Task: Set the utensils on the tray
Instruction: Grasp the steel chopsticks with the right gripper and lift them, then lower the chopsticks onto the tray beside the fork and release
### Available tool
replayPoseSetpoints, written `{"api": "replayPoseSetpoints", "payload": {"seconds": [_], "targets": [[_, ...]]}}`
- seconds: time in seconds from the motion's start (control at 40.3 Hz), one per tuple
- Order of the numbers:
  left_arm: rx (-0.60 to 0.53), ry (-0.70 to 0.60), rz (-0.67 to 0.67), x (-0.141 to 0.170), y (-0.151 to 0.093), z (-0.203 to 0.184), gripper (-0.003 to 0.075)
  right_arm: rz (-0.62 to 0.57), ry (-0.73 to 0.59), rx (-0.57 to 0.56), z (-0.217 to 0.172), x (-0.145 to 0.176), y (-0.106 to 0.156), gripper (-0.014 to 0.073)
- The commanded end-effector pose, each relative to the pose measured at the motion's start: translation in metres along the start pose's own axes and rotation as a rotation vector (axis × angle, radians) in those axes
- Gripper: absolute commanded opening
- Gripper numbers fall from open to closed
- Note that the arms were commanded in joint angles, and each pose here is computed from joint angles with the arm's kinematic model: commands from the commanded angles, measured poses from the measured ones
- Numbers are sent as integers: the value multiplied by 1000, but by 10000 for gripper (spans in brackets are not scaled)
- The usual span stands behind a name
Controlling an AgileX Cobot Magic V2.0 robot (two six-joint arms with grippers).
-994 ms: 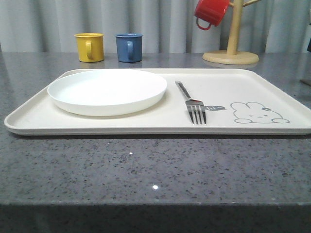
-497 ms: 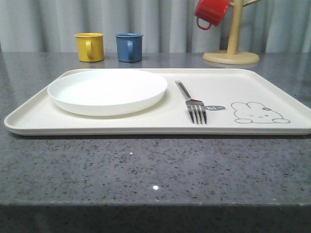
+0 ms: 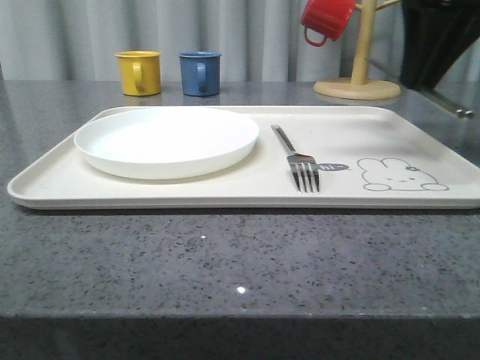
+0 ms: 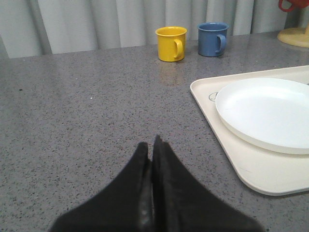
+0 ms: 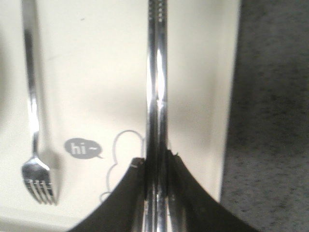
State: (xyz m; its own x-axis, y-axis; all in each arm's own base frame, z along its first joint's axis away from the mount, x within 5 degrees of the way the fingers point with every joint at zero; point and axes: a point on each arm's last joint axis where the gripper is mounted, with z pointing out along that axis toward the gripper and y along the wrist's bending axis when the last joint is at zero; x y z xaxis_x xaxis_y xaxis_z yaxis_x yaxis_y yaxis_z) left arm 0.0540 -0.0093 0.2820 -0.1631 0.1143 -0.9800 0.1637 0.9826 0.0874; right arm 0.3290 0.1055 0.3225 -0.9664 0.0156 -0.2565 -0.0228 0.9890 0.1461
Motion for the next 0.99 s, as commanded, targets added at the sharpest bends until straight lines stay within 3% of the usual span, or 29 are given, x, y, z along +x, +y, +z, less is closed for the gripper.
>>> {"api": "replayPoseSetpoints", "payload": {"seconds": [0.0, 0.323, 0.869, 0.969], "targets": [[-7, -94, -25, -15, 1, -2, -18, 0, 6, -9, -13, 3, 16, 24], [-7, -94, -25, -15, 1, -2, -18, 83, 43, -1, 17, -5, 27, 25], [-7, -94, -25, -15, 1, -2, -18, 91, 80, 8, 47, -13, 29, 27], [-7, -94, -25, -15, 1, -2, -18, 92, 82, 8, 47, -13, 29, 85]]}}
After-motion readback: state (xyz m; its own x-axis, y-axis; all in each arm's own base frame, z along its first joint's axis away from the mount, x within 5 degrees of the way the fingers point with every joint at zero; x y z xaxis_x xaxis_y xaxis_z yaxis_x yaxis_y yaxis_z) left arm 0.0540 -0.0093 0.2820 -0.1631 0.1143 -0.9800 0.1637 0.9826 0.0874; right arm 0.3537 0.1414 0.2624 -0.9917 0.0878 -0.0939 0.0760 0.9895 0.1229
